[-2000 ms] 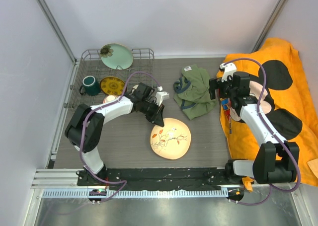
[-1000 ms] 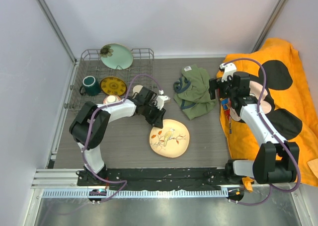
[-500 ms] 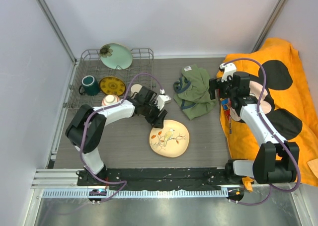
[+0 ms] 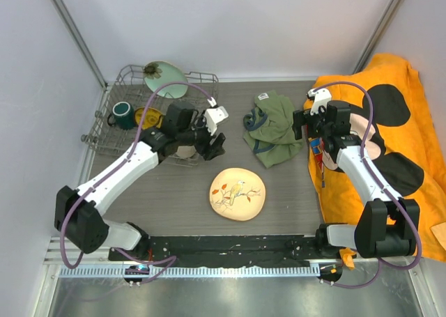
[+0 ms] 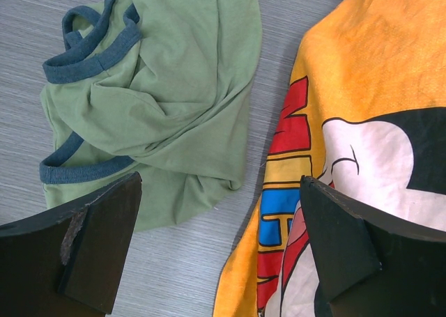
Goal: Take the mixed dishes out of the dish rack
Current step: Pick up the plate from the dish rack.
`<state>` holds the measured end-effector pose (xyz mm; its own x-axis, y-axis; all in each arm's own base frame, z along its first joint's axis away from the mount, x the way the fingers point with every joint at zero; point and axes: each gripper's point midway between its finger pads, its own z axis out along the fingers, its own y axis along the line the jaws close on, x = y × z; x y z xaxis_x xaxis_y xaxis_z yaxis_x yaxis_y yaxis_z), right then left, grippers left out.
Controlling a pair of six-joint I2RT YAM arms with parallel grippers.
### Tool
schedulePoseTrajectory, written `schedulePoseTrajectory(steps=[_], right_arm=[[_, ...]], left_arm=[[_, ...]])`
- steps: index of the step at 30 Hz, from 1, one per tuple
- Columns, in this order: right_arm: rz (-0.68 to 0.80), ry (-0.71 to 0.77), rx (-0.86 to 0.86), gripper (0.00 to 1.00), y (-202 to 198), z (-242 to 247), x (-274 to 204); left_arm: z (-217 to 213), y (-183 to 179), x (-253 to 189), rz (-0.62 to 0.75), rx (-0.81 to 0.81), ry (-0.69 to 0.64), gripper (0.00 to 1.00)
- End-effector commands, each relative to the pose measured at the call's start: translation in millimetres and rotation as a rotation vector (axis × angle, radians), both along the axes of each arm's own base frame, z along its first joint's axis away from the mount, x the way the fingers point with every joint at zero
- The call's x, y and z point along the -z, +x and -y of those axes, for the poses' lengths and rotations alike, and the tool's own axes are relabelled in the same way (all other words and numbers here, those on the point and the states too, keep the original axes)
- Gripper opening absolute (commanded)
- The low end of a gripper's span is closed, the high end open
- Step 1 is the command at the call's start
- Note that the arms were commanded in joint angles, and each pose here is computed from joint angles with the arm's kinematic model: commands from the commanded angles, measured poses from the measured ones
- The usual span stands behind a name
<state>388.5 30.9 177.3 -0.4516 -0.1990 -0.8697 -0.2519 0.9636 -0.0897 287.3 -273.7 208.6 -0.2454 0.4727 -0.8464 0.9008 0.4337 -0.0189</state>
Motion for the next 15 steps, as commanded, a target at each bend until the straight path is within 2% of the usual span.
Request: schedulePoseTrajectory(steps=[1, 7, 10, 15], right_arm=[[0.053, -0.005, -0.018, 1.00, 5, -1, -15], [0.063, -0.002, -0.022, 1.00, 5, -2, -19], [0.059, -0.001, -0.025, 1.00, 4, -3, -17], [0.058, -0.003, -0.028, 1.00, 4, -3, -18]], left_arm=[[-11, 14, -30, 0.119, -0.045, 0.013, 0.69], [-38, 50, -47, 0.207, -0.158, 0.049, 0.70], [-66, 82, -57, 0.254, -0.257, 0.041, 0.70], [-97, 131, -86, 0.438, -0.327, 0.127, 0.70]])
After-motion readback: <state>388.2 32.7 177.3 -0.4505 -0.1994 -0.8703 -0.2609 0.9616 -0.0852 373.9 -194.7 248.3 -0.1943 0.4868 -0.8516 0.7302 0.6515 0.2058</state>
